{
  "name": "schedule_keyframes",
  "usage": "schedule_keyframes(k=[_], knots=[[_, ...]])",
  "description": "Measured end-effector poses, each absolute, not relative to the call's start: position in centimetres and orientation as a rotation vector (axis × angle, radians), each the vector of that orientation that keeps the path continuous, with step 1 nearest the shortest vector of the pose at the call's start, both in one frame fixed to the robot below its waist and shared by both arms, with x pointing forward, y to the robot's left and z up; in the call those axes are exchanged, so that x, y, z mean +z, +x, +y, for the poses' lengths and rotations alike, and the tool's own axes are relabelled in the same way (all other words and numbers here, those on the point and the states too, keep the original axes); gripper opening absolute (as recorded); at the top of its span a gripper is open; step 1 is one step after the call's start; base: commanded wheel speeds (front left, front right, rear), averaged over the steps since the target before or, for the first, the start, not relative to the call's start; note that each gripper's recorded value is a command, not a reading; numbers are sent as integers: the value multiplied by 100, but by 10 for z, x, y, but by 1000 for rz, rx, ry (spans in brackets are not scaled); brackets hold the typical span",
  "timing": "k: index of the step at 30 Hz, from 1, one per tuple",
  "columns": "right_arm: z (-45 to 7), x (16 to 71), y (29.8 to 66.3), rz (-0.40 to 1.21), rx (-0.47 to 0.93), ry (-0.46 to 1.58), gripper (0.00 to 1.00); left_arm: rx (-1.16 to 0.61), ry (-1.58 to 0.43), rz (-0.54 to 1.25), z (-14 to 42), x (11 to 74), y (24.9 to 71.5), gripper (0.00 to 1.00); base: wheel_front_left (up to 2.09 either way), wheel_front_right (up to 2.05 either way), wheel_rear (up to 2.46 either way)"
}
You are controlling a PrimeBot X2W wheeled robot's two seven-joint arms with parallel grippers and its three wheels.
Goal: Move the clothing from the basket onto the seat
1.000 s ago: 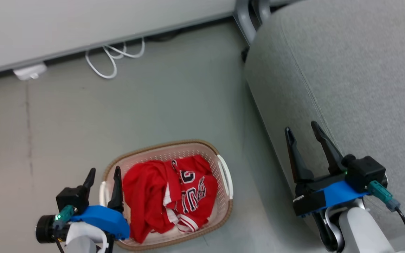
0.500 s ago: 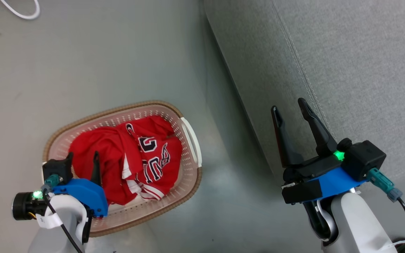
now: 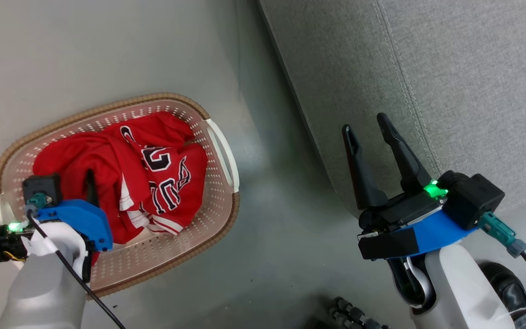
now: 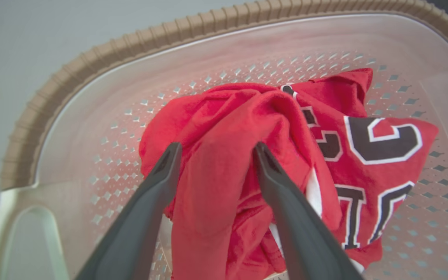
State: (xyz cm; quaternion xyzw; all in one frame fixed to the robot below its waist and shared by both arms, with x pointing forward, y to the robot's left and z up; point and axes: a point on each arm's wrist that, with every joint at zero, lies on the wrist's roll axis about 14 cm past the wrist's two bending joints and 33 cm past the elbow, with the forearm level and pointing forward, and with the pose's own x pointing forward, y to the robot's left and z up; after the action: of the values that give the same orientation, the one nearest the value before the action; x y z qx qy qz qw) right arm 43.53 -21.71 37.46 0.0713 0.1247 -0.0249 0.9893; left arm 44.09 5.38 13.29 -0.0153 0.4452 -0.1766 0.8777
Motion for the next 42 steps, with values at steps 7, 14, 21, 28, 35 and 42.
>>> schedule_keyframes(k=[7,14,21,28,35,42], knots=[[-223,365,432,279,-72,144,100,-354,-31,982,53,112,445,100,0,0,0],[-227,362,433,284,-80,141,100,-370,-57,1065,40,100,430,53,0,0,0],[-226,363,435,280,-76,142,100,-374,-60,1070,45,100,434,0,0,0,0],[-225,365,438,271,-71,143,100,-376,-66,1066,46,102,436,0,0,0,0],[-223,370,440,257,-63,144,100,-377,-78,1050,45,108,439,0,0,0,0],[-220,380,443,229,-48,136,100,-379,-96,1019,43,123,443,0,0,0,0]])
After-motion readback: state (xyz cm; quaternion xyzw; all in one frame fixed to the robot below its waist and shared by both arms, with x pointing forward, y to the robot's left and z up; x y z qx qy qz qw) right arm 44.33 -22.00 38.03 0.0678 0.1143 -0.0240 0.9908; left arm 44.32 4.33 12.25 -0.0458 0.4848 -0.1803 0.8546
